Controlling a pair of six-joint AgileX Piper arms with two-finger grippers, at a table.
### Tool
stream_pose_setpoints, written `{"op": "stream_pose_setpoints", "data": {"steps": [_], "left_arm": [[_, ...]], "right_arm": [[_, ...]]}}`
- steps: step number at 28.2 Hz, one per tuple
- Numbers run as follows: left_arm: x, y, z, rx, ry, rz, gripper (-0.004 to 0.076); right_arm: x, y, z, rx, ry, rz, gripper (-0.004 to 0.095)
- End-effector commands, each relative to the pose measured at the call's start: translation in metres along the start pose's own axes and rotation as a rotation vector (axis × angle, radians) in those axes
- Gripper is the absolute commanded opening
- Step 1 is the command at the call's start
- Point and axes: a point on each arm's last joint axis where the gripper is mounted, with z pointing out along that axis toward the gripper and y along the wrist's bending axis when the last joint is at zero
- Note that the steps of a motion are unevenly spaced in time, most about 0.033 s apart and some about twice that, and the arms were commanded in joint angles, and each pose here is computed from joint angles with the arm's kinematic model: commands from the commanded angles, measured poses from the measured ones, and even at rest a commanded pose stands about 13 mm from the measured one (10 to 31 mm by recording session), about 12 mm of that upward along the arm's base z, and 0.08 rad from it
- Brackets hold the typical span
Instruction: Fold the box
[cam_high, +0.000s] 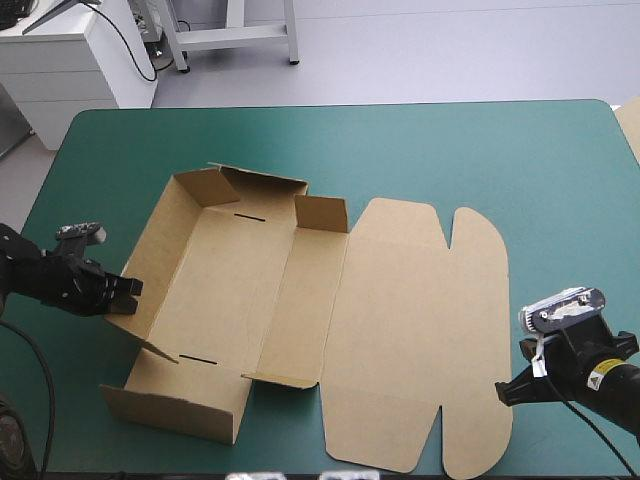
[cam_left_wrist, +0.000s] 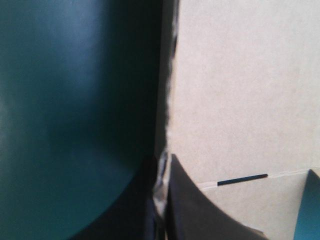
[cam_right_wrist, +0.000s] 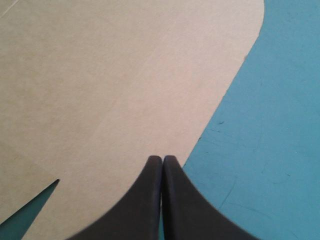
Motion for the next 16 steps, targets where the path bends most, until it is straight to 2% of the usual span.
{"op": "stream_pose_setpoints", "data": {"steps": [1,9,12,16], "left_arm": [[-0.017,-0.023,-0.024,0.064,-0.115,0.022,-0.0007],[-0.048,-0.09,-0.037,0.008,-0.159,0.355,-0.0008],[-0.056,-0.123,-0.033,-0.095,-0.192,0.547,-0.0008],[-0.057,-0.157,-0.021,-0.213,-0.215,0.756,-0.0008]], "right_arm": [[-0.009,0.0,-0.005,-0.003,-0.069,0.011,-0.0021],[-0.012,0.004,-0.006,-0.053,-0.091,0.048,-0.0021],[-0.014,0.008,-0.009,-0.095,-0.103,0.079,-0.0021],[-0.019,0.009,-0.02,-0.098,-0.131,0.08,-0.0021]]}}
